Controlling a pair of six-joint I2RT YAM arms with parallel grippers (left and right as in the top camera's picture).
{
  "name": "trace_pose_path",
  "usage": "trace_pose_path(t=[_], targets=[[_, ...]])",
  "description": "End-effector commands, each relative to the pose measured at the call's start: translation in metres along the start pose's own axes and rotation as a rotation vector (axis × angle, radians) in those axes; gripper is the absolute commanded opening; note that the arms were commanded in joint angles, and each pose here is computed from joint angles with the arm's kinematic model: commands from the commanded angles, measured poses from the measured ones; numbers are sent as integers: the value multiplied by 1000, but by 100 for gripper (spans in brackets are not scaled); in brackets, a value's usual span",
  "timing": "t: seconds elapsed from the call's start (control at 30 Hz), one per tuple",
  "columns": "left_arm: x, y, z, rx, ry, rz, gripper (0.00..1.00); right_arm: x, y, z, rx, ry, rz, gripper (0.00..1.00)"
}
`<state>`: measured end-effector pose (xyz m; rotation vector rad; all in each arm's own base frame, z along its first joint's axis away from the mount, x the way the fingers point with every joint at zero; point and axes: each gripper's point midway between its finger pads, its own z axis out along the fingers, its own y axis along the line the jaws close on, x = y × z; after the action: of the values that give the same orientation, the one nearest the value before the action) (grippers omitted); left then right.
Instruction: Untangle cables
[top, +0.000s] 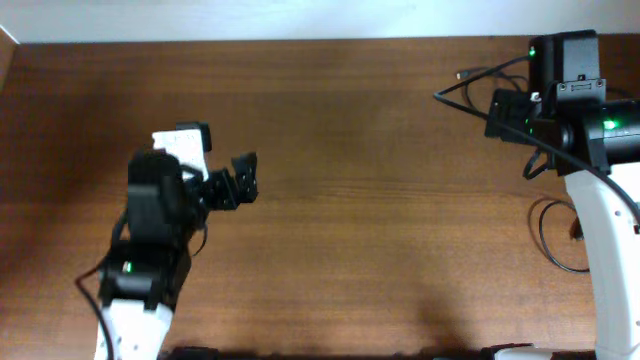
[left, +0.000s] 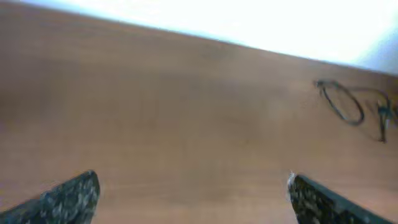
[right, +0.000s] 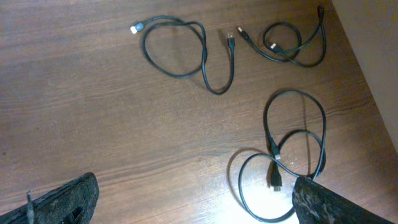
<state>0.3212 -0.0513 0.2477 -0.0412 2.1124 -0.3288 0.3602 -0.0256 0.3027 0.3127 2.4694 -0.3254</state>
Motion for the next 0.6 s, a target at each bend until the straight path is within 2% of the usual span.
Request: trace_pose_path(t=[0.0, 0.03, 0.13, 0.2, 0.3, 0.43, 0.57], targets=[[15, 5, -9, 0, -169, 145, 99, 0, 2, 1, 0, 2, 11, 99], [15, 4, -14, 13, -242, 158, 99, 0, 2, 1, 0, 2, 11, 99], [27, 1, -46, 64, -608, 237, 99, 0, 2, 1, 0, 2, 11, 99], [42, 3, -53, 75, -694, 248, 99, 0, 2, 1, 0, 2, 11, 99], [62, 10, -50, 60, -692, 242, 99, 0, 2, 1, 0, 2, 11, 99], [69, 18, -54, 3, -686, 273, 99, 0, 2, 1, 0, 2, 11, 99], [113, 40, -24, -69, -461, 256, 99, 0, 2, 1, 0, 2, 11, 99]])
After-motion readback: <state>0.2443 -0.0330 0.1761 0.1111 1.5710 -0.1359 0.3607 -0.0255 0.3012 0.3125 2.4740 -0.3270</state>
